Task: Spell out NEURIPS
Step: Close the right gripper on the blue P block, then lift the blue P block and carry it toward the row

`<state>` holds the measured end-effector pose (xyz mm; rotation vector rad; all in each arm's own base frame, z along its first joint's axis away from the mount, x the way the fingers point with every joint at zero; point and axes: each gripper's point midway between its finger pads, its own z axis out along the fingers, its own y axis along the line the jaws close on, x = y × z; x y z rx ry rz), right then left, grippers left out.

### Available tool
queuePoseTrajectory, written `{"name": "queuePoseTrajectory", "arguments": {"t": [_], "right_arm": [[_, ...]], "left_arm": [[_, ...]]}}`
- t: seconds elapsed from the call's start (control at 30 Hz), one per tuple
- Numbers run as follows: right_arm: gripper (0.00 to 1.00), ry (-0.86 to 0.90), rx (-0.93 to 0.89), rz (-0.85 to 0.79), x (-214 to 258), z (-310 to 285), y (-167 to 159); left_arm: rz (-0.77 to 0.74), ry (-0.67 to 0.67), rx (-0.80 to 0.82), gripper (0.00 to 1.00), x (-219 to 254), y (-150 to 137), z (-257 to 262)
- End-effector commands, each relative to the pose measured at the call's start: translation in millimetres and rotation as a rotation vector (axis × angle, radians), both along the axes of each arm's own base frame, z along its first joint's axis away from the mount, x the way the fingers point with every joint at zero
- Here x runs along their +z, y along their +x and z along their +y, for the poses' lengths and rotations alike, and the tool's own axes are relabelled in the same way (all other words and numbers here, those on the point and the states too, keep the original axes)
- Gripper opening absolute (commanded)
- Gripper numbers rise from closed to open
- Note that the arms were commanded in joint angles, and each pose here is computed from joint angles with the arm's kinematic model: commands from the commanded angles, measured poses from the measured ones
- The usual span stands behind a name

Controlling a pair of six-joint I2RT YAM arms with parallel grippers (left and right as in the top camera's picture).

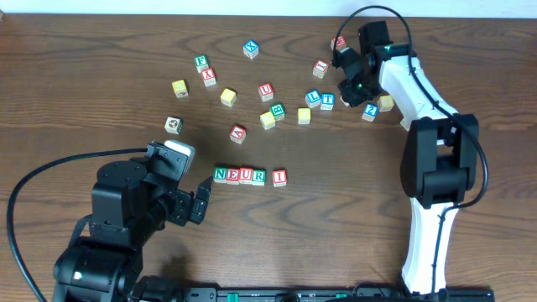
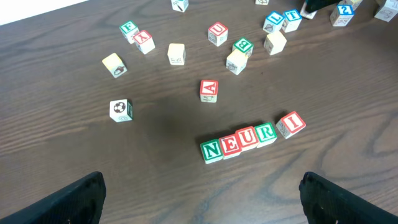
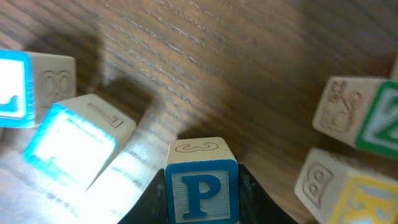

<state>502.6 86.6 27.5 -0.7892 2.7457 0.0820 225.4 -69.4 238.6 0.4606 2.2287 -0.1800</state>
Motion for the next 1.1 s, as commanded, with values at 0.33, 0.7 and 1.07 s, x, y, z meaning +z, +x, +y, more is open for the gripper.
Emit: {"name": "queuePoseTrajectory", "arguments": {"t": [0.33,0.7,1.07], "right_arm": [[0.01,0.154,-0.337,-0.123,155,9,-32],[0.01,0.031,-0.390,-0.023,141,60,-80],[0.01,-0.047,-0.352,0.028,73,98,-116]], "left_arm": [[-0.019,-0.003,-0.003,0.98,7,0,0],[-0.019,-0.003,-0.003,0.98,7,0,0],[-0.019,-0.003,-0.003,0.98,7,0,0]]}}
